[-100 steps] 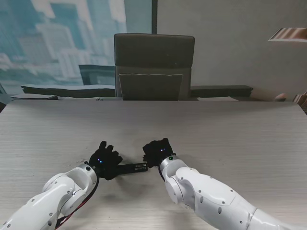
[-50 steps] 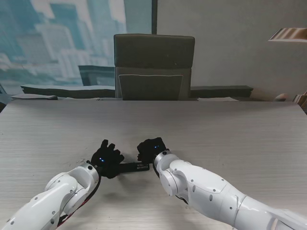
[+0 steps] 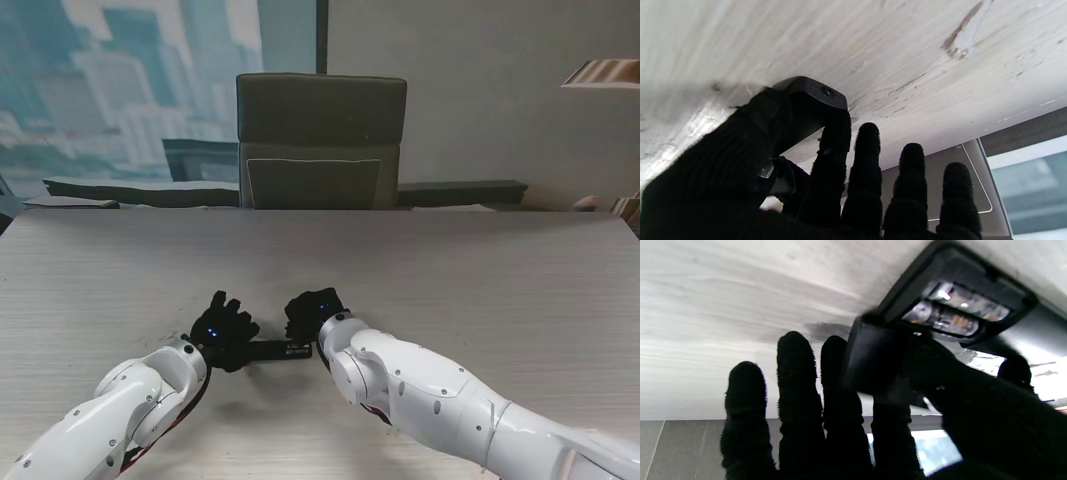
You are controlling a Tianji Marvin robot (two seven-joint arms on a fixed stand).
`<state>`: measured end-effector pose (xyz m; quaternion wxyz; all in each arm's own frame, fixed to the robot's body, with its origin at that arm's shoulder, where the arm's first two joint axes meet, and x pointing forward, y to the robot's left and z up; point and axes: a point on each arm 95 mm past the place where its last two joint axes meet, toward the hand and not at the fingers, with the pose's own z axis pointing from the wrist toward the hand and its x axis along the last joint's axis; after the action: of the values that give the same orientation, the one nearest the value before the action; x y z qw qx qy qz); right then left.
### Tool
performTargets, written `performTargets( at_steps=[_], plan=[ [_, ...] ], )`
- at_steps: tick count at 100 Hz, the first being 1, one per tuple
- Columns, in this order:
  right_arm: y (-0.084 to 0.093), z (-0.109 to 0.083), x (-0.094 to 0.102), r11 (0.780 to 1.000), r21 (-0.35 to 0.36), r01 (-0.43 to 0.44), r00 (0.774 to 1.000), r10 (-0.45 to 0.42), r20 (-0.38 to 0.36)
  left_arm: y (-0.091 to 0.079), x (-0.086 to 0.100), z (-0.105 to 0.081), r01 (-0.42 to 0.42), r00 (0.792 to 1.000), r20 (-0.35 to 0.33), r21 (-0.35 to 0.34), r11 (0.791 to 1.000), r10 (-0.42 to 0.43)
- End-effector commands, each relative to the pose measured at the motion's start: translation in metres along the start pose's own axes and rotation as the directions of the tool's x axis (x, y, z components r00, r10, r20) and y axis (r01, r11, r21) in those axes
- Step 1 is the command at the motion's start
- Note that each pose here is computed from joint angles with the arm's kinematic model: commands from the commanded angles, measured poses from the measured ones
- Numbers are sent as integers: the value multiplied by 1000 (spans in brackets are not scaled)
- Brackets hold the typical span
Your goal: Install the batteries into the remote control and close the cover
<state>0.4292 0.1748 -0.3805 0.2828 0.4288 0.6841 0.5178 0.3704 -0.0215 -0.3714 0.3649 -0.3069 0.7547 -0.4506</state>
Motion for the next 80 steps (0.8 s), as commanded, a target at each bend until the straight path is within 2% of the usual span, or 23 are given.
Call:
performTargets(
  at_steps=[1,80],
  plan=[
    [-7,-3,4,1000,28,-5,1000,5,-8,13,4,-2,3,1000,-2,-50,999,-3],
    [-3,-15,4,1000,-1,-17,1000,17,-13,13,4,-2,1,1000,-2,-50,999,-1]
  ],
)
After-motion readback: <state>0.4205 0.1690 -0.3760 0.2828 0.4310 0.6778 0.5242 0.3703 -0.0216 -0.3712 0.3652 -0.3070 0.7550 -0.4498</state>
